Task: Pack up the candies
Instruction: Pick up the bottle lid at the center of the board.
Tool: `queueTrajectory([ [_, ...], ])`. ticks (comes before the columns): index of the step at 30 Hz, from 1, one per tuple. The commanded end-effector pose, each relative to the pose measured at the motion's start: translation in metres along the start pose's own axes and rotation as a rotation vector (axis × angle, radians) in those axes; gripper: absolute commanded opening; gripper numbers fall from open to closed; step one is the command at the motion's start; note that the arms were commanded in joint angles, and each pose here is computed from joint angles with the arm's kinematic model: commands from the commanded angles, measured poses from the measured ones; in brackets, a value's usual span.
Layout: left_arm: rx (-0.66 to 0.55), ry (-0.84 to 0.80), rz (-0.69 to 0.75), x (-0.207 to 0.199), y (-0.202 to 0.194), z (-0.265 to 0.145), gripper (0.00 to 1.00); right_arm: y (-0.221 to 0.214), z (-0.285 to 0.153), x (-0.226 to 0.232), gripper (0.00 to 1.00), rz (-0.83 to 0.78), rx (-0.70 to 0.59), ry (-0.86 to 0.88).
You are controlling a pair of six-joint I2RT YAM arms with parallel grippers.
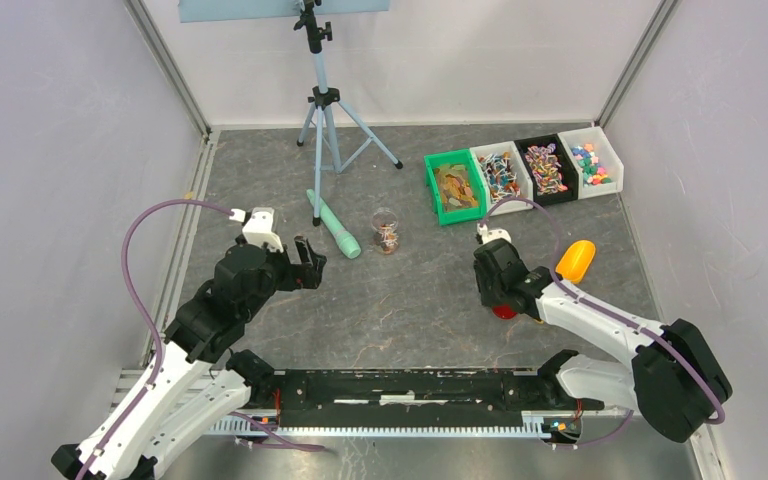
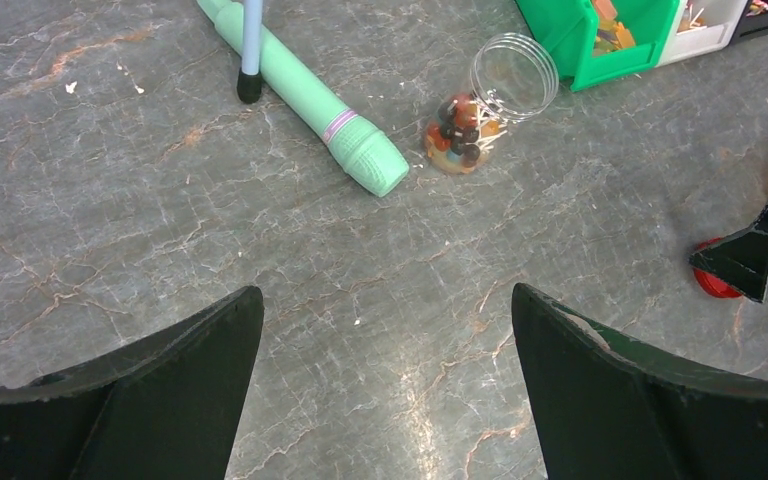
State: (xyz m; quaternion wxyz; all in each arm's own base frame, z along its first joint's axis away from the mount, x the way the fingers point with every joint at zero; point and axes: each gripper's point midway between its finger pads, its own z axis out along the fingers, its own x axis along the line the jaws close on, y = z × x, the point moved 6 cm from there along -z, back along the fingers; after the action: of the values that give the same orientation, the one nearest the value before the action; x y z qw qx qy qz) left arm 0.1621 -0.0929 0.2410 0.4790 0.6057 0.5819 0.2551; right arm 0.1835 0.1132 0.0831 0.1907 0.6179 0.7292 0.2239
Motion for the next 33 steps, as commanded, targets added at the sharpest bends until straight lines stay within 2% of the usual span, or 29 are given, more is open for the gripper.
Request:
queueTrajectory([
  [1,0.002,-0.024,0.046,-0.001,0.001,0.000,1.00,0.007,-0.005,-0.007,0.36,-0.018,-0.028,-0.056],
  [9,-0.002,-0.029,0.044,-0.002,0.001,-0.001,1.00,-0.005,0.003,-0.012,0.39,-0.017,-0.011,-0.088],
  [22,-0.007,-0.034,0.039,-0.002,0.001,-0.003,1.00,-0.012,0.011,-0.011,0.38,-0.024,0.007,-0.079],
  [27,-0.007,-0.035,0.039,-0.002,0.001,-0.003,1.00,-0.015,0.012,-0.010,0.33,-0.022,0.009,-0.063],
  [33,-0.006,-0.034,0.038,-0.002,0.001,-0.002,1.00,-0.009,0.007,-0.006,0.15,-0.016,-0.016,-0.029],
])
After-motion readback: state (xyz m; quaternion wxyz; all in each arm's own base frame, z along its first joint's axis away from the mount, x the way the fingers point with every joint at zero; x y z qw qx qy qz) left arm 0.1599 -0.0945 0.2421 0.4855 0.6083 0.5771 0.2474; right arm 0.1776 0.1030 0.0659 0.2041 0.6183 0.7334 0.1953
